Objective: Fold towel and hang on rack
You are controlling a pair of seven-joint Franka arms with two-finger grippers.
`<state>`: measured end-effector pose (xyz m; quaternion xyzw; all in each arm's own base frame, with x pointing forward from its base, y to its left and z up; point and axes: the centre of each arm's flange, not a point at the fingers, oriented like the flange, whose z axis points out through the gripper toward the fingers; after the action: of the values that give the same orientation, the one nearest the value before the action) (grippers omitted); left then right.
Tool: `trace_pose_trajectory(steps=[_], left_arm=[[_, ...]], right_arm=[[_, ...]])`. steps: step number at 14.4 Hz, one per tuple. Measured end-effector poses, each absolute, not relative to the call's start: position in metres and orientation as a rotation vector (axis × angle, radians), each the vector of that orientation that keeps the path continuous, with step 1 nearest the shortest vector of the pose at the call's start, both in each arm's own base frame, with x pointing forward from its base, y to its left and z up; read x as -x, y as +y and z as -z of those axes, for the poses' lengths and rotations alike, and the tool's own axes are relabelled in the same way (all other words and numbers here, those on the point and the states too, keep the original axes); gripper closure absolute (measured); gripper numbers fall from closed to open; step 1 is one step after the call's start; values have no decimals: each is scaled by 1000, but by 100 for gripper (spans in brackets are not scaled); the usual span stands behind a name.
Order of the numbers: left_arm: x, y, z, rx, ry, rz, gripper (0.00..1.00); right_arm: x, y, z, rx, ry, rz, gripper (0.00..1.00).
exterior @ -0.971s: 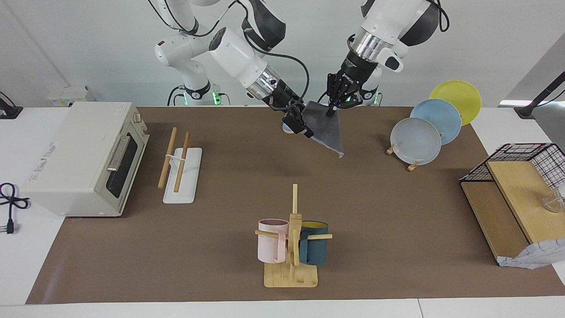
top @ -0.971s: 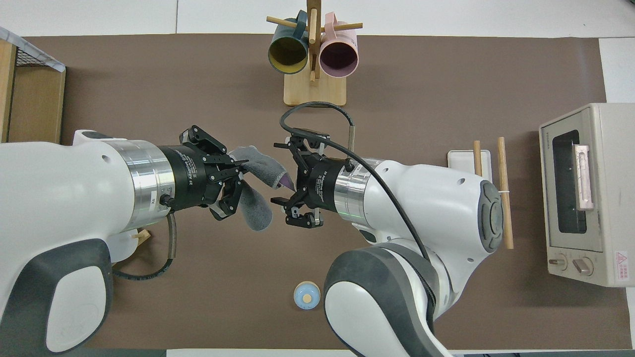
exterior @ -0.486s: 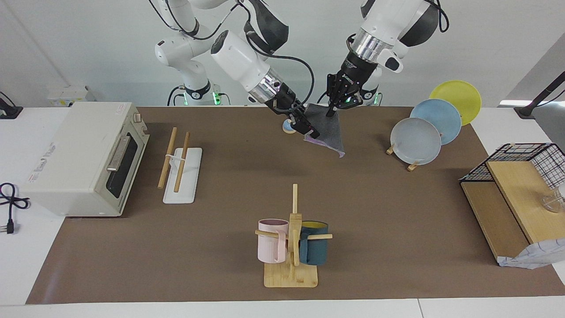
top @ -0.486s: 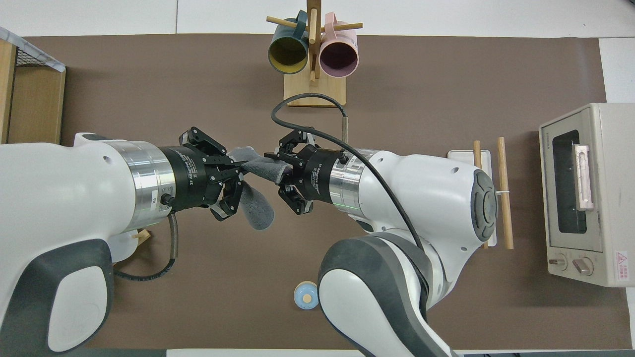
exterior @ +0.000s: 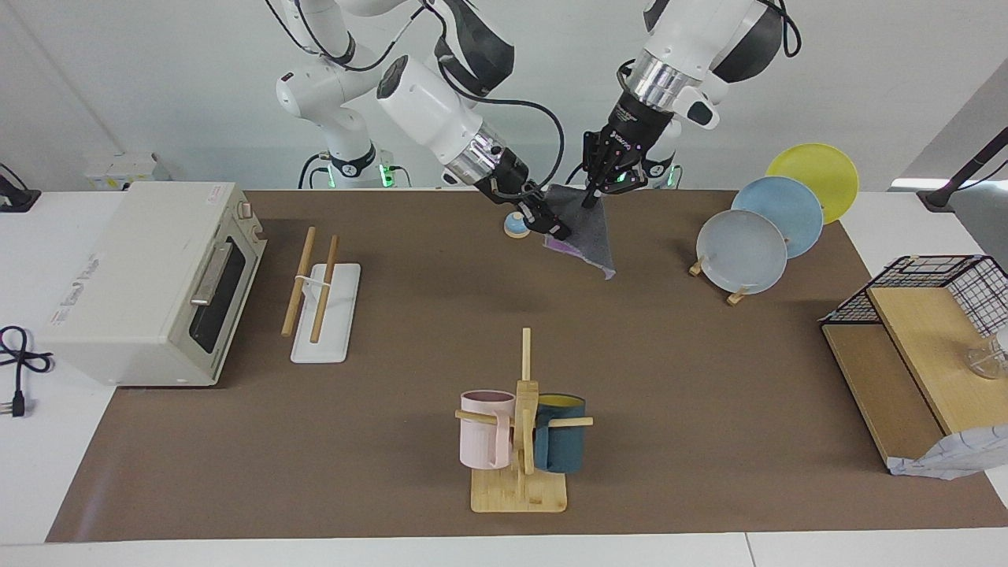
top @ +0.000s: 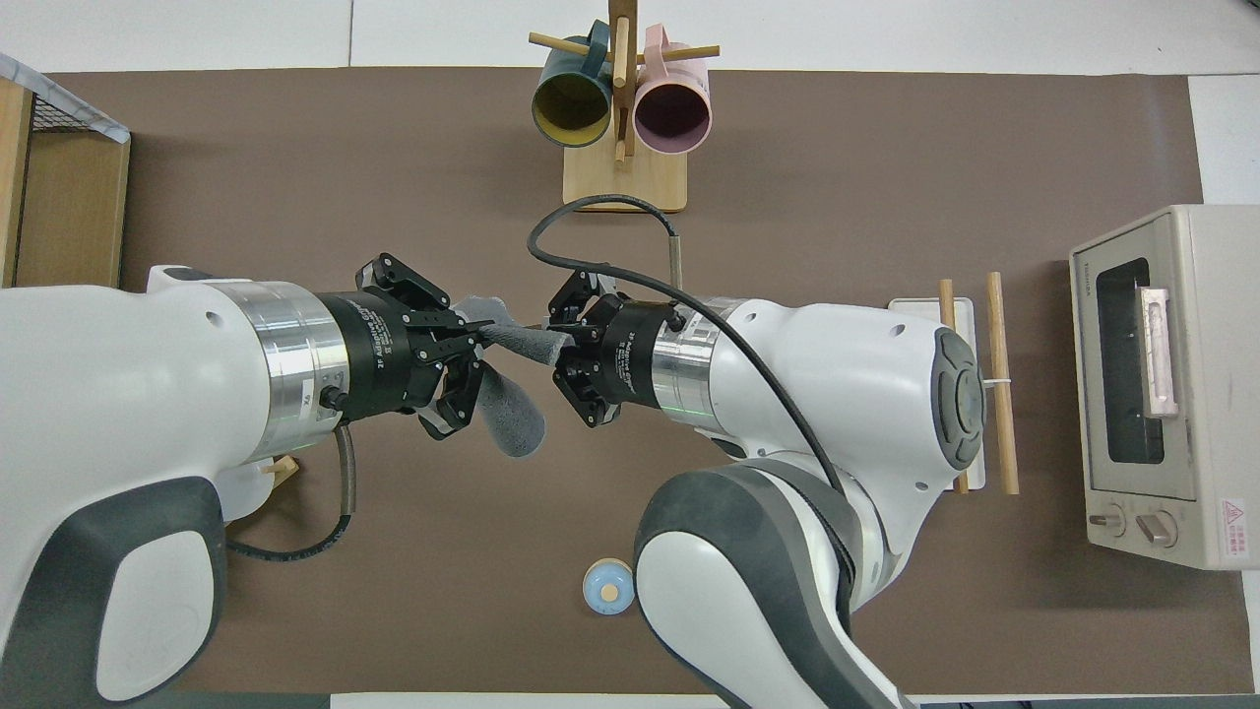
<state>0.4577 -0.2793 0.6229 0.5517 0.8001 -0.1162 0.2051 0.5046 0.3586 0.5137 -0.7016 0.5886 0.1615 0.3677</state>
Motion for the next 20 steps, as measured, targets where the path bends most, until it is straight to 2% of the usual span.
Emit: trace_pose_trajectory(steps=[1, 2, 5, 8, 10, 16, 20], left_arm=[[-457, -280, -623, -1551, 2221, 322, 94], [-457, -281, -623, -1577, 2200, 315, 85], [-457, -280, -623, -1635, 2151, 298, 54], [-462, -272, -623, -1734, 2060, 258, 18], [-472, -253, -622, -1832, 1962, 204, 0], [-503, -172, -606, -2318, 1416, -8, 0], [-514, -111, -607, -2715, 858, -148, 0]], right_arm=[[-504, 358, -512, 1842, 1480, -407, 97], [-504, 356, -509, 1918, 1434, -384, 97], [-514, 322, -496, 2292, 1230, -271, 97], [-527, 261, -487, 2582, 1016, -225, 97], [-534, 213, -481, 2724, 928, -235, 97], [-541, 57, -457, 2969, 633, -308, 97], [-535, 34, -464, 3149, 374, -327, 97]])
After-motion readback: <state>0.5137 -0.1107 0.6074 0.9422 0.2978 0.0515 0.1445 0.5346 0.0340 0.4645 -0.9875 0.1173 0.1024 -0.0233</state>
